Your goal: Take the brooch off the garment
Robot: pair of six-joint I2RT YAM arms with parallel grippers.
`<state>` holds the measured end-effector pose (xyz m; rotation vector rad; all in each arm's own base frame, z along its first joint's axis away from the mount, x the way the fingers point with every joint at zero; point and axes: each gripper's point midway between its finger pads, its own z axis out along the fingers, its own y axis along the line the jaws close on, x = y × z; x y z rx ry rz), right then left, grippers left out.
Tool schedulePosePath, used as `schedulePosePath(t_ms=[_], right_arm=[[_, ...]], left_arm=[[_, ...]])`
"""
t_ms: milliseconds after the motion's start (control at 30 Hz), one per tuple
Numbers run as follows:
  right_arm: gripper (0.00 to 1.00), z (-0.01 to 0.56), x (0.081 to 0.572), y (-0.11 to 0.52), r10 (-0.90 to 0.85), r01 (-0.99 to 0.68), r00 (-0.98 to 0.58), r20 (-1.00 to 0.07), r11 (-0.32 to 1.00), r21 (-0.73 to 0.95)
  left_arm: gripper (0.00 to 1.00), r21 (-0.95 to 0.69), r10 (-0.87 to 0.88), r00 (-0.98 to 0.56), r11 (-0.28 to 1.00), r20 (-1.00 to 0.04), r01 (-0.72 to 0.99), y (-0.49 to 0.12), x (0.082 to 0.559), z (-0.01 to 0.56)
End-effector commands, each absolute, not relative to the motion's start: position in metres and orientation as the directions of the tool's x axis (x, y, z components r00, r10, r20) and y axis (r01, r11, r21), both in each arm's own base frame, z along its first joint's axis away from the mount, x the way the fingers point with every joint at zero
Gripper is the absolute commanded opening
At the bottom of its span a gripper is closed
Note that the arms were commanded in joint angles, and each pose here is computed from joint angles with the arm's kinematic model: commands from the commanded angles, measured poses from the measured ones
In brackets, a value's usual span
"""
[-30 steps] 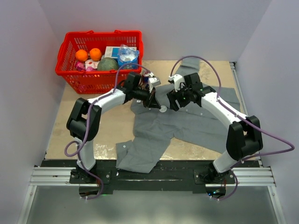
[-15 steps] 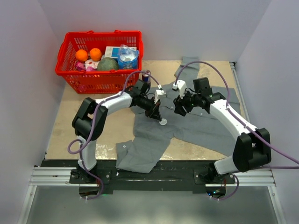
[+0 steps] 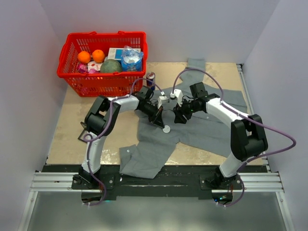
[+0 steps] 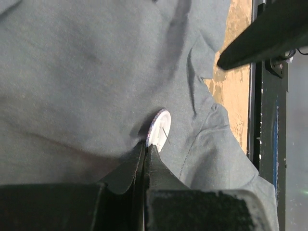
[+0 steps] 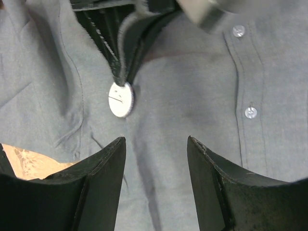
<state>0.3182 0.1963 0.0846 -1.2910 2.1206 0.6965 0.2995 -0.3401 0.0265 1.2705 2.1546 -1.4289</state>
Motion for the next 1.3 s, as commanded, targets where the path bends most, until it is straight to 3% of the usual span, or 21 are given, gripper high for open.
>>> schedulePosePath(t_ms=[0,233,500,1267], right_arm=[[0.57,0.09,0.324,0.217,-0.6,-0.933,-0.321,-0.732,0.331,0.138],[0.57,0.07,0.315,0.23,-0.605,-0.934,-0.344,-0.718,0.3,0.195],[0.62,0.063,0.301,0.24,-0.547,-0.873,-0.487,-0.681,0.337,0.353],[0.6,0.032,0.308,0.256,-0.565,-0.844,-0.536,-0.628,0.385,0.374]], left_arm=[[0.0,-0.583,0.528,-0.557,0.137,-0.641,0.801,-0.335,0.313,0.017],[0.0,-0.672,0.498,-0.644,0.154,-0.581,0.725,-0.327,0.304,0.014],[0.0,-0.644,0.457,-0.627,0.144,-0.631,0.752,-0.334,0.313,0.042],[0.0,-0.666,0.421,-0.681,0.21,-0.599,0.715,-0.331,0.312,0.038]])
